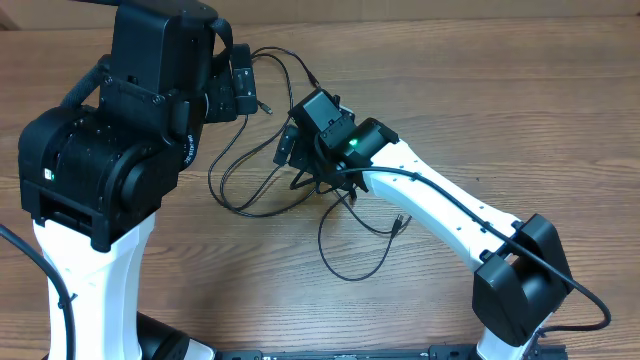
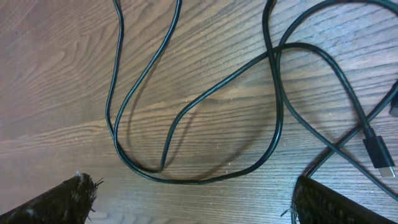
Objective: Untangle cables
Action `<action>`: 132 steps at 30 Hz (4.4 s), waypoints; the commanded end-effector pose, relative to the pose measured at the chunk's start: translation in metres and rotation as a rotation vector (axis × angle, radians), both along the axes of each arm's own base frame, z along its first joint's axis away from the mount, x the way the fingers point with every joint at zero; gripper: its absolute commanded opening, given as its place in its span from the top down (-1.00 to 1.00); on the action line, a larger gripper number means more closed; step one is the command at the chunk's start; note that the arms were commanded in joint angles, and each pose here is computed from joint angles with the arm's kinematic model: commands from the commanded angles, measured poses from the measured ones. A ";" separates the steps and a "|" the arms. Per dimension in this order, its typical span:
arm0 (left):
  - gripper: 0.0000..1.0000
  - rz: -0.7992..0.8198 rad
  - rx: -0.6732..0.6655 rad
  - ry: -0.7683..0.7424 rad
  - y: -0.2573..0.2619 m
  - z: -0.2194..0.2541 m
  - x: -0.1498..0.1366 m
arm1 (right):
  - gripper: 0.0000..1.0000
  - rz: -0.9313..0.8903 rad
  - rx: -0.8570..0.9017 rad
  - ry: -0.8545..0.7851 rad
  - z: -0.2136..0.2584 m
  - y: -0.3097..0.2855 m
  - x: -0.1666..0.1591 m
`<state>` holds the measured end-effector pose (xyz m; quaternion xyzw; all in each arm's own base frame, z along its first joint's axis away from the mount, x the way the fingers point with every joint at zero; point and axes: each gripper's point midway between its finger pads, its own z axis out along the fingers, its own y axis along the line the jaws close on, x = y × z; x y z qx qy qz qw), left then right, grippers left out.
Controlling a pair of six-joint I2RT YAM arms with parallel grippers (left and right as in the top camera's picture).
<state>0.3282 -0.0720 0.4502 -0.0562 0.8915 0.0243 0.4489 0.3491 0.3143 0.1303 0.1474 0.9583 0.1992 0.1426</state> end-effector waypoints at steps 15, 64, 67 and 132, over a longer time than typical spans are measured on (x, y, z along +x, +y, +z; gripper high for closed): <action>-0.99 0.003 0.040 0.020 0.005 -0.003 -0.002 | -1.00 -0.011 -0.121 0.151 -0.088 -0.003 -0.004; -0.99 -0.023 0.035 0.066 0.002 -0.012 -0.008 | 0.06 0.018 -0.168 0.088 -0.115 0.010 0.004; -0.99 -0.024 0.040 0.076 0.002 -0.014 -0.010 | 0.06 0.019 -0.187 0.108 -0.126 0.008 0.001; -1.00 -0.113 0.006 0.232 -0.030 -0.056 0.010 | 0.92 -0.080 -0.920 -1.286 0.395 -0.352 0.076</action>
